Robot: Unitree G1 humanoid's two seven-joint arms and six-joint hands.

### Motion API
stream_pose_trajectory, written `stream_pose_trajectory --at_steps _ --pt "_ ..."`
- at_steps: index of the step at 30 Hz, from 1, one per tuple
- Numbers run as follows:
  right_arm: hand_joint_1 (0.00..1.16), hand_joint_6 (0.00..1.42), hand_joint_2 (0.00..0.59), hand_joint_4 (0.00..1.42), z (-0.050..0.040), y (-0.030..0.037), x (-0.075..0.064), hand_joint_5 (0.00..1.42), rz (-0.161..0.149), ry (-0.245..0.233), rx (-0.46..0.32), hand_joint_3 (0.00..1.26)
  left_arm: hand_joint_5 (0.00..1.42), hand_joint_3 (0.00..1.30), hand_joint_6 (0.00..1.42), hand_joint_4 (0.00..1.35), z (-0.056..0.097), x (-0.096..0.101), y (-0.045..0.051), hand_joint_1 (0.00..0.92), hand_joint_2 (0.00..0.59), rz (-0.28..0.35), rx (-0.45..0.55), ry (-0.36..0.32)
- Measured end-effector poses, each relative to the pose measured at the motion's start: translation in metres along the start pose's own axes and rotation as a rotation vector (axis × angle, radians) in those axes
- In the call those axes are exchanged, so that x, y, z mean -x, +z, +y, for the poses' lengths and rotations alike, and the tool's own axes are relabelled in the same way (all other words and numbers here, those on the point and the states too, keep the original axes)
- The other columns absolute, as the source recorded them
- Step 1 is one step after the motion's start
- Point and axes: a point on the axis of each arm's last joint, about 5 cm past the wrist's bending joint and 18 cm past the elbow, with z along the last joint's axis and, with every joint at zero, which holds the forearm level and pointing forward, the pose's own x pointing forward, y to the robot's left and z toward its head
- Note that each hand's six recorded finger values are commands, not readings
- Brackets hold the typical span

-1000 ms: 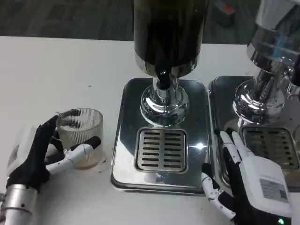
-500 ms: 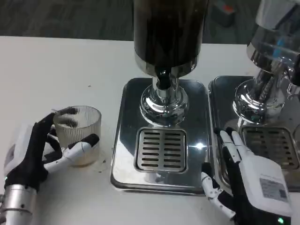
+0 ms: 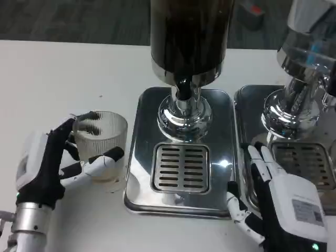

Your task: Grasp the cup under the faucet to collect the drink, then remove the cup.

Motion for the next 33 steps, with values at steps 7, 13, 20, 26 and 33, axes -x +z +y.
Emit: stream_pose_trajectory --at_steps 7,13,20,26,33 --pt "0.27 0.17 0.494 0.00 -0.0006 -0.0003 0.002 0.07 0.008 -0.026 0.010 0.07 0.79 0.47 0.92 0.53 -0.009 -0.013 0.0094 0.415 0.110 -0.071 -0.005 -0.055" --pt "0.27 0.16 0.494 0.00 -0.0033 0.0003 0.002 0.07 0.013 -0.041 0.011 0.07 0.79 0.47 0.92 0.53 -0.025 -0.026 0.0215 0.414 0.110 -0.124 0.015 -0.103" --pt "0.27 0.16 0.494 0.00 -0.0039 0.0000 0.003 0.07 0.028 -0.044 0.020 0.07 0.79 0.47 0.92 0.53 -0.043 -0.034 0.0315 0.392 0.106 -0.162 -0.007 -0.182" --pt "0.27 0.17 0.494 0.00 -0.0042 0.0001 0.006 0.07 0.042 -0.045 0.026 0.06 0.79 0.46 0.89 0.52 -0.051 -0.036 0.0344 0.378 0.110 -0.179 -0.043 -0.211" --pt "0.27 0.18 0.491 0.00 -0.0057 0.0021 0.006 0.07 0.045 -0.055 0.025 0.06 0.79 0.46 0.87 0.51 -0.062 -0.041 0.0420 0.363 0.111 -0.229 -0.095 -0.205"
